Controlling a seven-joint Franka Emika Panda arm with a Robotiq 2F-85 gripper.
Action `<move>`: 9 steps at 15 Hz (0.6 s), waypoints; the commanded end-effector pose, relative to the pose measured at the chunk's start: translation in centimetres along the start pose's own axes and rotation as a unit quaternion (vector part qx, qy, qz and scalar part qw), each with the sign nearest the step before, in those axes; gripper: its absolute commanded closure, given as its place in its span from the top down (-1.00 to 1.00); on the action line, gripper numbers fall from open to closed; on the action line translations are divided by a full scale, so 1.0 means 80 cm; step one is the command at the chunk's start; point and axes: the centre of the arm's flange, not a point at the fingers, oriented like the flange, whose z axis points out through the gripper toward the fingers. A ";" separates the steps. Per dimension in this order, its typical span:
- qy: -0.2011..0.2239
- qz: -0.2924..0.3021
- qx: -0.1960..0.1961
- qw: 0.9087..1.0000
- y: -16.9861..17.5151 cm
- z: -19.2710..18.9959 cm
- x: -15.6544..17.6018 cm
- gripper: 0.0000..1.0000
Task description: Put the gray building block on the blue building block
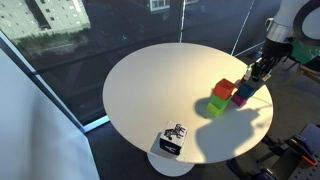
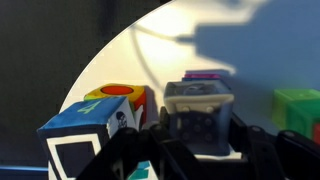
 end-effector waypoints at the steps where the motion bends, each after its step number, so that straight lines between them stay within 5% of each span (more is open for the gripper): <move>1: 0.011 0.004 0.002 1.000 0.003 -0.001 0.003 -0.42; 9: 0.002 0.006 0.006 1.000 0.002 0.005 0.002 -0.42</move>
